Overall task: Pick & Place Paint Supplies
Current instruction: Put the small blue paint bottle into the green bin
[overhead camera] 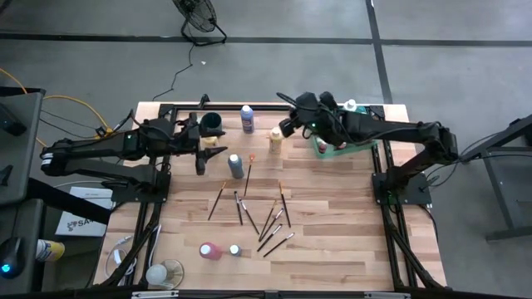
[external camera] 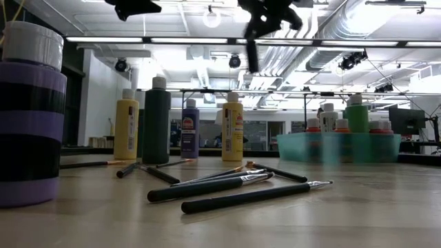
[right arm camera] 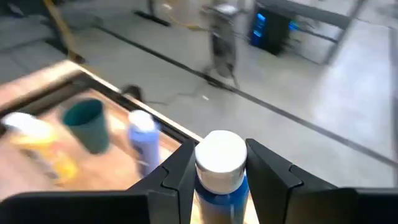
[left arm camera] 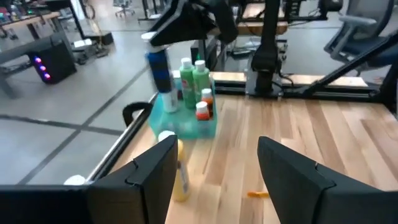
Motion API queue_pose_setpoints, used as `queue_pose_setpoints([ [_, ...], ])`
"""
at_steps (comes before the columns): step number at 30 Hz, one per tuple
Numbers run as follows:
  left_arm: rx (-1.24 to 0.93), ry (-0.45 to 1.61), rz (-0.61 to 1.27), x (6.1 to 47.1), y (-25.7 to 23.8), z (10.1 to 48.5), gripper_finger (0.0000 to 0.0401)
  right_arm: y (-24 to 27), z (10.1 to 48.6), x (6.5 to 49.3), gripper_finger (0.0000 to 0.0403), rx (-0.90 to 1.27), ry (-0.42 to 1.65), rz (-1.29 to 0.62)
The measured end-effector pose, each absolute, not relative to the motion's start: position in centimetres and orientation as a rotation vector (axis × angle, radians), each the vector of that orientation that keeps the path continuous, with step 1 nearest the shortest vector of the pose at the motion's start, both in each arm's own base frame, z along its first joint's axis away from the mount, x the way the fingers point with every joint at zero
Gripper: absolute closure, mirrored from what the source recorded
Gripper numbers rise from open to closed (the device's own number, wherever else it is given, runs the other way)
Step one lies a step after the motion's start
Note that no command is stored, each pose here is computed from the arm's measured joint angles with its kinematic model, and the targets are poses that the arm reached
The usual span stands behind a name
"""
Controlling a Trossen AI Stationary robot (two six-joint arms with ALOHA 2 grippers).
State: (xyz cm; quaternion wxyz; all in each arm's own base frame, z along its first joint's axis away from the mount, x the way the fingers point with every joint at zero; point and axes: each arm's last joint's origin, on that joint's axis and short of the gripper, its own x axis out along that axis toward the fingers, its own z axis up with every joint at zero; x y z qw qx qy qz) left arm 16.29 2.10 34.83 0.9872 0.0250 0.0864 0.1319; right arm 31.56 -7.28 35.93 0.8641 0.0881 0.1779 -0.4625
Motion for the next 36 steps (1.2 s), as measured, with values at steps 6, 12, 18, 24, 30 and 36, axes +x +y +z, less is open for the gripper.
queue_pose_setpoints([
  [6,0.04,0.222,0.268,16.1,2.1,34.4,0.0185,-8.6,34.8,30.2,0.0293,0.238,0.447,-1.112],
  [12,-0.001,0.273,0.273,16.0,2.1,33.8,0.0185,-9.1,31.8,28.6,0.0293,0.307,0.463,-1.192],
  [18,0.008,0.279,0.298,16.0,2.2,33.8,0.0185,-9.2,28.8,25.6,0.0293,0.381,0.417,-1.261],
  [24,0.006,0.278,0.369,15.9,2.3,33.8,0.0185,-10.7,26.3,23.7,0.0293,0.42,0.308,-1.339],
  [30,-0.007,0.279,0.386,15.9,2.4,33.7,0.0185,-12.2,23.3,22.4,0.0293,0.489,0.237,-1.405],
  [36,-0.051,0.272,0.404,15.9,2.4,33.7,0.0185,-13.4,22.2,21.3,0.0293,0.501,0.195,-1.495],
])
